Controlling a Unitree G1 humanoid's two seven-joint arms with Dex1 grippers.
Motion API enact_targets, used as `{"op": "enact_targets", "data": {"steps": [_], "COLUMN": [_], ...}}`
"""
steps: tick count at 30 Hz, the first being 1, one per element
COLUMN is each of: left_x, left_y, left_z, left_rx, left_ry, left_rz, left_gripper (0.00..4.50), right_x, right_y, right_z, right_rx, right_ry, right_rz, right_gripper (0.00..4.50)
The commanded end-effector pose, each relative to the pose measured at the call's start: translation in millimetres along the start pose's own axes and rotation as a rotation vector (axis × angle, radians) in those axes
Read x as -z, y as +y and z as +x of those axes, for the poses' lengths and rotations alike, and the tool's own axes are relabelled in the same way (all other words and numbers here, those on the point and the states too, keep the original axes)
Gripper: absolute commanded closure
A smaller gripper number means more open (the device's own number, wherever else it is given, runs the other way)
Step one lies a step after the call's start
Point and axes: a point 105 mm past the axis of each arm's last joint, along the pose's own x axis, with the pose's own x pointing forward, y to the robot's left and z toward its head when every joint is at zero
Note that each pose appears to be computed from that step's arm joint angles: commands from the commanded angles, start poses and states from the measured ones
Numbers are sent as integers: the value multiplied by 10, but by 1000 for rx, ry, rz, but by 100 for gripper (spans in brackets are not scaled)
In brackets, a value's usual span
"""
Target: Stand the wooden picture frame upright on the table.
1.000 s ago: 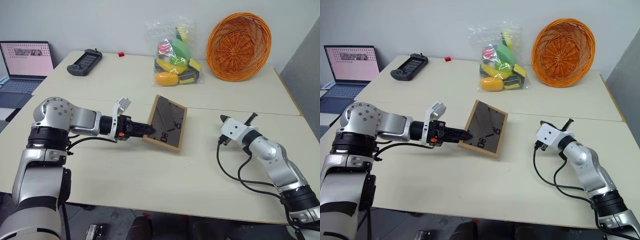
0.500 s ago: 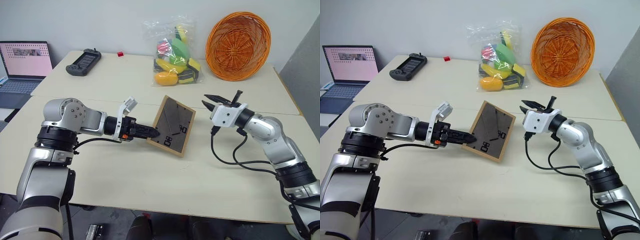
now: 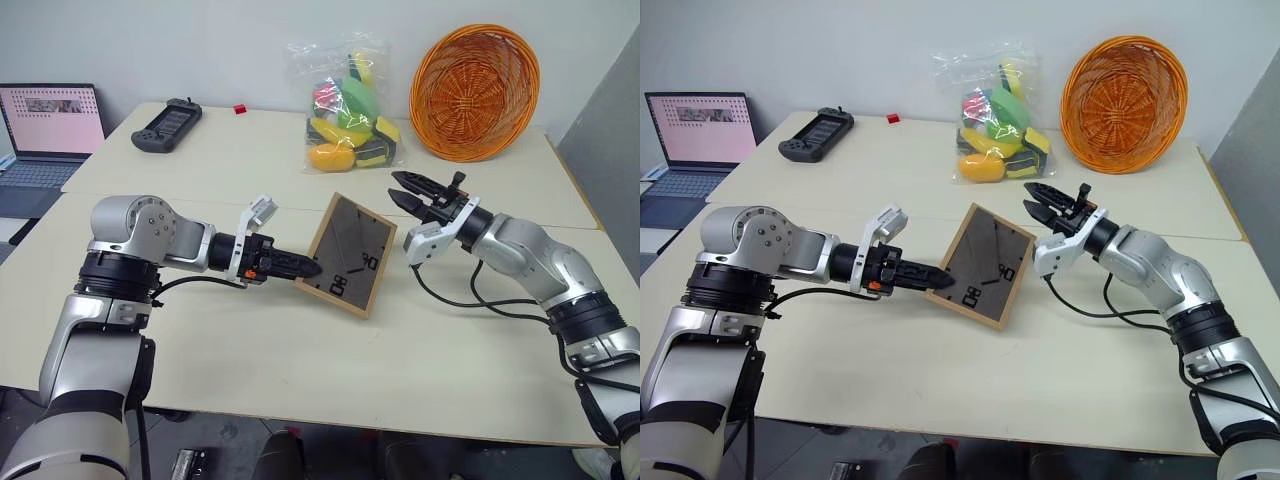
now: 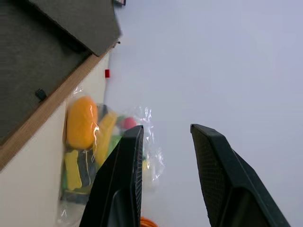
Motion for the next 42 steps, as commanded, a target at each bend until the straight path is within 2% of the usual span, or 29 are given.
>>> {"op": "enact_targets", "data": {"steps": [1, 4, 7, 15, 20, 22, 24, 26, 27, 28, 30, 35, 39, 42], "left_x": [-133, -132, -111, -93, -118, -116, -114, -118, -119, -116, -115, -114, -130, -126], "left_y": [-275, -329, -361, -236, -254, -250, -264, -268, -264, -259, -249, -241, -233, -229], "left_z": [-69, -76, -75, -40, -47, -39, -49, -58, -59, -58, -55, -57, -58, -52], "left_rx": [82, 120, 137, 90, 93, 90, 96, 97, 95, 93, 88, 85, 84, 86], "left_ry": [-31, -25, -13, -20, -25, -23, -24, -26, -27, -27, -28, -31, -42, -44], "left_rz": [84, 79, 85, 45, 47, 47, 51, 52, 50, 49, 47, 45, 41, 39], "left_gripper": [320, 320, 320, 320, 320, 320, 320, 320, 320, 320, 320, 320, 320, 320], "right_x": [3, -99, -161, -196, -284, -312, -180, 49, 97, 39, -92, -132, -126, -33], "right_y": [-71, -69, 2, -205, -215, -159, 38, 311, 371, 371, 158, -197, -285, -263], "right_z": [32, 36, 31, 72, 94, 131, 167, 182, 188, 204, 260, 272, 231, 184], "right_rx": [63, 91, 88, 196, 205, 173, 71, -66, -109, -146, -185, -204, -236, -250], "right_ry": [-19, -98, -161, -198, -230, -221, -112, 102, 179, 174, 80, 1, -6, 61], "right_rz": [7, -174, -257, -290, -294, -242, -18, 451, 788, 1082, 1406, 1619, 1717, 1808], "right_gripper": [283, 283, 283, 283, 283, 283, 283, 283, 283, 283, 283, 283, 283, 283]}}
